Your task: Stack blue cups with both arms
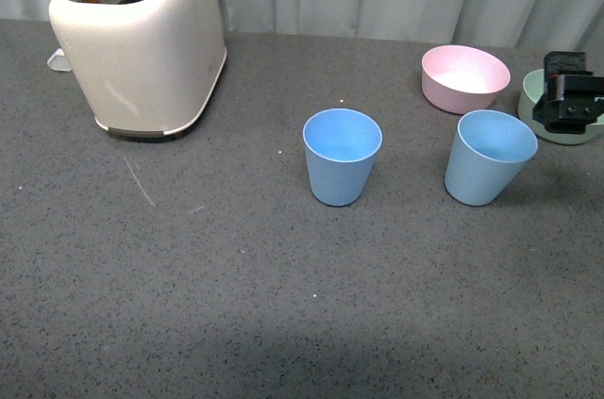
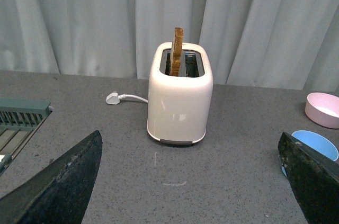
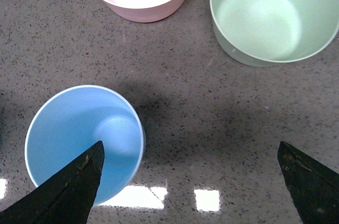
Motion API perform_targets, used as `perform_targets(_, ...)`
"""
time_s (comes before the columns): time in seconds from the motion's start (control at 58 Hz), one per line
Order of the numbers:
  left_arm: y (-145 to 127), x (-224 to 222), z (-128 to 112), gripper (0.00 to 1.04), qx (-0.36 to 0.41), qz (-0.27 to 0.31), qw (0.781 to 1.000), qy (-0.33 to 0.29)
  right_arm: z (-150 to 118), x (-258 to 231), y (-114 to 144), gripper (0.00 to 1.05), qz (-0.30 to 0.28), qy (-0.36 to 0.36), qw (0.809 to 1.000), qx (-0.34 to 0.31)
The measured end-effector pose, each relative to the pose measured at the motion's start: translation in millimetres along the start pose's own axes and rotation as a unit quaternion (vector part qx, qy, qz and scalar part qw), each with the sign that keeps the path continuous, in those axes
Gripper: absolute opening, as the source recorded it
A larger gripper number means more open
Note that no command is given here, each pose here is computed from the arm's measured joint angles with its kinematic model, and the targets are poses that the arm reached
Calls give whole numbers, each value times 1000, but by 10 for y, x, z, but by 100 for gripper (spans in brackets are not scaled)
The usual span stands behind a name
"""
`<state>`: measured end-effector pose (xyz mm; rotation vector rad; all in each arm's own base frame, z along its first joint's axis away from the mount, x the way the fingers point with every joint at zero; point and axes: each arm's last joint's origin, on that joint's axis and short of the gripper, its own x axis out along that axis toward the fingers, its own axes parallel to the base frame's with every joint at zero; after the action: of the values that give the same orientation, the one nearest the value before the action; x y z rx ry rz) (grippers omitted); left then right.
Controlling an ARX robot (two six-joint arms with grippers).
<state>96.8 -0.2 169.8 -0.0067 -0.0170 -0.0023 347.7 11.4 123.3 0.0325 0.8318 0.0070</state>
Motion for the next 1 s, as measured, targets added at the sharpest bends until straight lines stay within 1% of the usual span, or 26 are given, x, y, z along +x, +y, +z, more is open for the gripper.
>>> perform_targets(0.224,0,0,0,98,0,0,1000,0,33,227,109,95,3,35,999,19)
perform_targets(0.259,0,0,0,98,0,0,1000,0,34,254,122,93,3,41,999,22)
perform_targets(0.31,0,0,0,98,0,0,1000,0,33,286,133,87,-2,48,998,26)
perform_targets(0.379,0,0,0,98,0,0,1000,0,27,336,146,74,-8,61,998,30)
perform_targets(0.552,0,0,0,98,0,0,1000,0,-9,398,145,51,-16,81,996,37)
perform_targets(0.621,0,0,0,98,0,0,1000,0,-30,418,144,37,-17,86,995,40)
perform_targets(0.759,0,0,0,98,0,0,1000,0,-32,420,144,19,-18,87,995,46)
perform_targets(0.81,0,0,0,98,0,0,1000,0,-33,419,144,9,-19,89,995,50)
perform_targets(0.897,0,0,0,98,0,0,1000,0,4,399,153,0,-7,90,994,62)
perform_targets(1.0,0,0,0,98,0,0,1000,0,32,367,164,1,-7,92,993,71)
